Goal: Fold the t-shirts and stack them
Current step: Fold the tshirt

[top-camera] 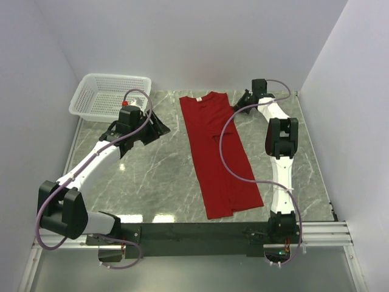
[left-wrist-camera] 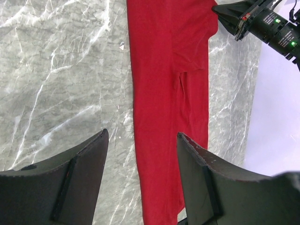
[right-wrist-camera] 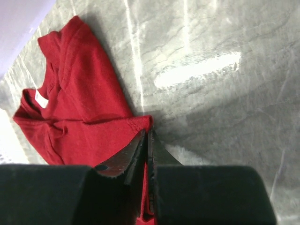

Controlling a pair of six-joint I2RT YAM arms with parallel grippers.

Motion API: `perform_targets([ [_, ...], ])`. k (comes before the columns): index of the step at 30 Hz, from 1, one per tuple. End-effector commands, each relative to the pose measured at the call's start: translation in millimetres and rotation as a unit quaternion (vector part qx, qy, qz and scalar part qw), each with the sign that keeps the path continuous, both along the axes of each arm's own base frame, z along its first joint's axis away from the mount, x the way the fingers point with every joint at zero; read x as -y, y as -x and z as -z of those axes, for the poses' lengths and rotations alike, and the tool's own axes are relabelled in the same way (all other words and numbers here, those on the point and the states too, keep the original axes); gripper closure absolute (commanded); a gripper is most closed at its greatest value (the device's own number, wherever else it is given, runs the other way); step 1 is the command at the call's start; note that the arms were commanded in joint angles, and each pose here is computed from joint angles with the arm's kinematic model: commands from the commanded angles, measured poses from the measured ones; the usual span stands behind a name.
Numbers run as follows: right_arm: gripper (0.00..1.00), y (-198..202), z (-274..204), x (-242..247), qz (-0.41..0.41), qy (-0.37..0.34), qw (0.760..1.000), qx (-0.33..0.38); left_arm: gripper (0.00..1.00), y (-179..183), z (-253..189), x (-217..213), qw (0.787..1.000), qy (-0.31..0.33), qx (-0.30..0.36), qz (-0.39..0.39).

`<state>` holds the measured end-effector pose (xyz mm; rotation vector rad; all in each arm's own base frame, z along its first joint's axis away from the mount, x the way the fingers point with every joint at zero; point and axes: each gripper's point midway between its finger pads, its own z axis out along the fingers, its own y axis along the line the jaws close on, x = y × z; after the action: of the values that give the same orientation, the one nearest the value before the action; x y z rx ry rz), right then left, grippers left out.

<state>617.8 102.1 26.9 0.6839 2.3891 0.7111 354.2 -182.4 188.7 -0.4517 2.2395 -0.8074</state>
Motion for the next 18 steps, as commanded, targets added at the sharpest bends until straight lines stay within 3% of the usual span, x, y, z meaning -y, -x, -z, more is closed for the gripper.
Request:
perform_targets([
  [1, 0.9, -12, -62, 5, -0.008, 0.047, 0.996, 0.079, 0.35, 1, -16, 5, 1.0, 0.021, 0.022, 0.006],
  [12, 0.9, -9, -90, -21, -0.054, 0.121, 0.983, 0.13, 0.35, 4, -7, 8, 0.999, 0.029, 0.014, 0.015],
  [18, 0.9, -1, -97, -54, -0.11, 0.183, 0.964, 0.157, 0.35, 7, -5, 9, 0.999, 0.032, 0.013, 0.017],
])
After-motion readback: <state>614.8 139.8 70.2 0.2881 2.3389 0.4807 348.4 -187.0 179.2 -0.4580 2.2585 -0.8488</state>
